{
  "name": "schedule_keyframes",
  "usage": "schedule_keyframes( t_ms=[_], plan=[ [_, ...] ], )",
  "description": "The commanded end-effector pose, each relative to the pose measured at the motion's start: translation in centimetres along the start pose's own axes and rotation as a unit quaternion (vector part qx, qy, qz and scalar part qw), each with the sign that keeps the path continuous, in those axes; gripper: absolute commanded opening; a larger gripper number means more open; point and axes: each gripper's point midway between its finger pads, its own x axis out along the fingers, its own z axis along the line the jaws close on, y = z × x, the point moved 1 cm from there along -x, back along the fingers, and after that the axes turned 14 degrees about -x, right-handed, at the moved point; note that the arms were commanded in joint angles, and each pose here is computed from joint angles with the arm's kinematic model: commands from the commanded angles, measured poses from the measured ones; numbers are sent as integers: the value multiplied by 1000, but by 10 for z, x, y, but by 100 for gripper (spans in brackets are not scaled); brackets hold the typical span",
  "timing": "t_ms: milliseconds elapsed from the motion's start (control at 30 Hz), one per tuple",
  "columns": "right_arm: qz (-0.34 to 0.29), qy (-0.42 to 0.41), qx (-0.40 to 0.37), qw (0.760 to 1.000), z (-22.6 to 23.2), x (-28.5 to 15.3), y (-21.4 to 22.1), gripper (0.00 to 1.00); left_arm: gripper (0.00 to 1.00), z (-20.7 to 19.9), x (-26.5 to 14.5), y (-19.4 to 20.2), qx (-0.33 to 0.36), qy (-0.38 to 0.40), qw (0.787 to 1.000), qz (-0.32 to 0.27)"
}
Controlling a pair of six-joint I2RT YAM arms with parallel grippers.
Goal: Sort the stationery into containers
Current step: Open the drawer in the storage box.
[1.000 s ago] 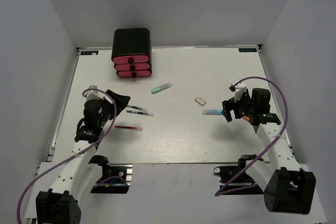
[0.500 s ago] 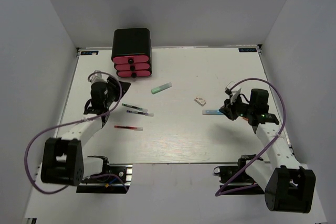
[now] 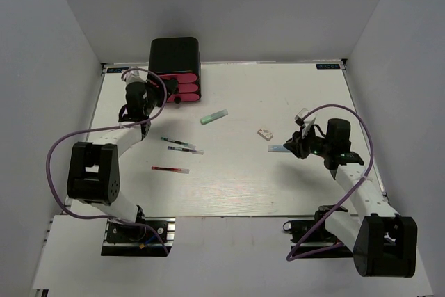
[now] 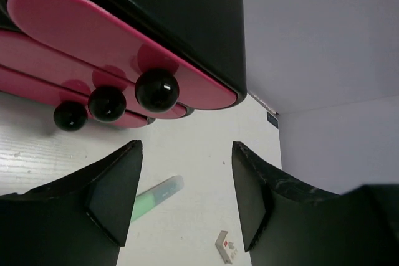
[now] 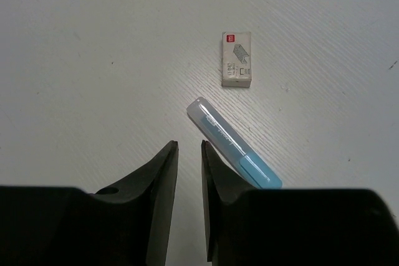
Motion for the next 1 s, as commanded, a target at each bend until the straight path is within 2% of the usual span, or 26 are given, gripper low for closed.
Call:
schedule_keyframes(
  t_ms=[0, 67, 367, 567, 667, 800, 967],
  plan=[
    [-21, 1, -4, 1000, -5, 5, -10, 28, 69, -17, 10, -11, 23, 24, 999, -7],
    [-21, 1, -4, 1000, -6, 5, -12, 28, 66, -18, 16, -12, 23, 22, 999, -6],
    [-17, 2, -6, 1000, -13, 8, -13, 28, 66, 4, 33, -18, 40, -19, 999, -9],
    [-12, 1, -7, 1000, -14, 10, -10, 28, 66, 3, 43, -25, 45, -17, 999, -15],
    [-11, 1, -6, 1000, -14, 10, -8, 28, 62, 8, 49, -30, 43, -22, 999, -18],
    [-9, -2, -5, 1000, -12, 11, -7, 28, 54, 9, 55, -31, 43, -22, 999, -18],
    [-9, -1, -11, 1000, -15, 11, -8, 27, 33, 15, 55, -27, 43, -24, 999, -12]
  ],
)
